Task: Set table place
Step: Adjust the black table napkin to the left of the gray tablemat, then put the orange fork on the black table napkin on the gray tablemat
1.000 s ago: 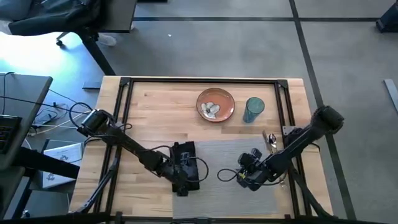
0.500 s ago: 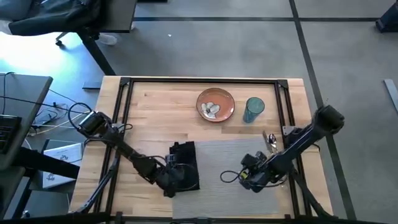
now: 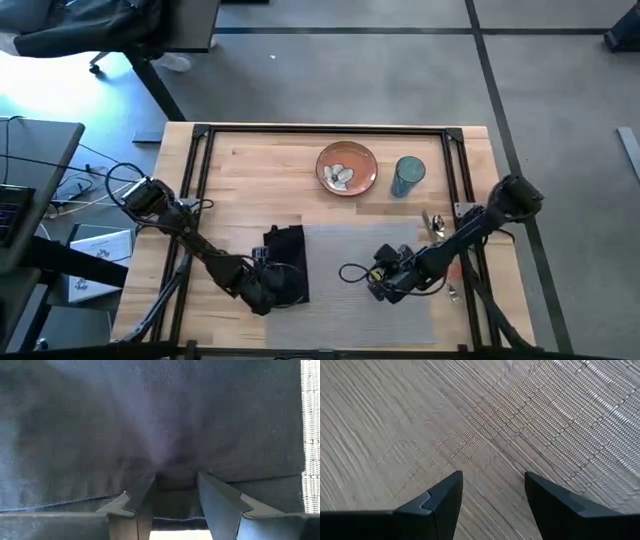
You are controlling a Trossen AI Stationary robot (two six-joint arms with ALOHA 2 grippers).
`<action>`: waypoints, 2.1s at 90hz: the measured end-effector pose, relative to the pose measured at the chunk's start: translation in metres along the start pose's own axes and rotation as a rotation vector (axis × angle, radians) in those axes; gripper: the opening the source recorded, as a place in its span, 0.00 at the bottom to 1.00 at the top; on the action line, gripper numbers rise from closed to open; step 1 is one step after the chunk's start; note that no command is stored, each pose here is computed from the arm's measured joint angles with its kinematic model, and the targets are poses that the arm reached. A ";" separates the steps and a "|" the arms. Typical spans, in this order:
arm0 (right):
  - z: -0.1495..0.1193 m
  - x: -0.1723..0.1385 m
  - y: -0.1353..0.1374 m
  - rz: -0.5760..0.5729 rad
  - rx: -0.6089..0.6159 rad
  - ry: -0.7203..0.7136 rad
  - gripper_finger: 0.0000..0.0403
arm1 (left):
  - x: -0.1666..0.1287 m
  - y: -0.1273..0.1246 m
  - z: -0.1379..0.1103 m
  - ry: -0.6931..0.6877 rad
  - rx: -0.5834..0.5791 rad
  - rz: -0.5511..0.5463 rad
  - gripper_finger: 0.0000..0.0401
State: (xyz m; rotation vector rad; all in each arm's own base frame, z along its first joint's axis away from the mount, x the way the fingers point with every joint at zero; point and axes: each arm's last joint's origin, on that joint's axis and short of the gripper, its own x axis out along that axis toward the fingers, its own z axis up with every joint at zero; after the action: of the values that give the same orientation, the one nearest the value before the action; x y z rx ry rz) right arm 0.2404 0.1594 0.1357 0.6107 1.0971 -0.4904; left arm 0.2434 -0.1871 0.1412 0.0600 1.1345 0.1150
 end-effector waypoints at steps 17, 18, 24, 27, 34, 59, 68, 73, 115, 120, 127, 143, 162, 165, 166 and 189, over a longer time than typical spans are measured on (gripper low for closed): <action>0.006 -0.050 -0.008 -0.076 -0.031 0.134 0.49 | -0.023 0.000 0.005 -0.085 -0.064 -0.042 0.32; 0.005 -0.053 -0.009 -0.086 -0.029 0.143 0.49 | -0.024 0.000 0.005 -0.091 -0.068 -0.042 0.32; -0.002 -0.069 -0.020 -0.148 0.013 0.184 0.49 | -0.031 0.000 0.008 -0.143 -0.100 -0.036 0.32; -0.007 -0.076 -0.024 -0.169 0.054 0.198 0.49 | -0.033 0.001 0.009 -0.170 -0.112 -0.027 0.32; -0.021 -0.085 -0.035 -0.213 0.141 0.235 0.49 | -0.035 0.000 0.013 -0.232 -0.128 -0.002 0.32; -0.064 -0.078 -0.061 -0.344 0.274 0.392 0.49 | -0.034 0.001 0.024 -0.339 -0.063 0.032 0.32; -0.066 -0.075 -0.064 -0.353 0.282 0.392 0.49 | -0.034 0.002 0.027 -0.361 -0.041 0.045 0.32; -0.069 -0.070 -0.068 -0.363 0.290 0.423 0.49 | -0.034 0.002 0.027 -0.363 -0.037 0.048 0.32; -0.079 -0.044 -0.081 -0.268 0.316 0.477 0.24 | -0.034 0.003 0.028 -0.381 -0.032 0.075 0.32; -0.079 -0.044 -0.081 -0.262 0.300 0.477 0.19 | -0.034 0.003 0.028 -0.385 -0.026 0.082 0.32; -0.079 -0.044 -0.082 -0.260 0.286 0.477 0.10 | -0.034 0.003 0.029 -0.390 -0.020 0.085 0.32; -0.078 -0.046 -0.080 -0.263 0.232 0.485 0.02 | -0.034 0.003 0.029 -0.395 -0.023 0.083 0.32; -0.068 -0.070 -0.058 -0.228 0.084 0.492 0.00 | -0.035 0.003 0.029 -0.395 -0.023 0.083 0.32; -0.065 -0.075 -0.054 -0.207 0.043 0.483 0.00 | -0.035 0.003 0.029 -0.395 -0.023 0.083 0.32; -0.064 -0.076 -0.052 -0.198 0.024 0.476 0.00 | -0.035 0.003 0.029 -0.395 -0.022 0.083 0.32; -0.027 -0.104 -0.005 0.091 -0.417 0.066 0.00 | -0.038 0.003 0.030 -0.385 -0.012 0.055 0.32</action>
State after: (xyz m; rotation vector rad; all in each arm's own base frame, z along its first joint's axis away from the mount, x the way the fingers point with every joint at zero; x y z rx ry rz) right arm 0.1794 0.1812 0.2218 0.3088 1.1859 -0.1542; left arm 0.2548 -0.1888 0.1880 0.0980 0.7474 0.1518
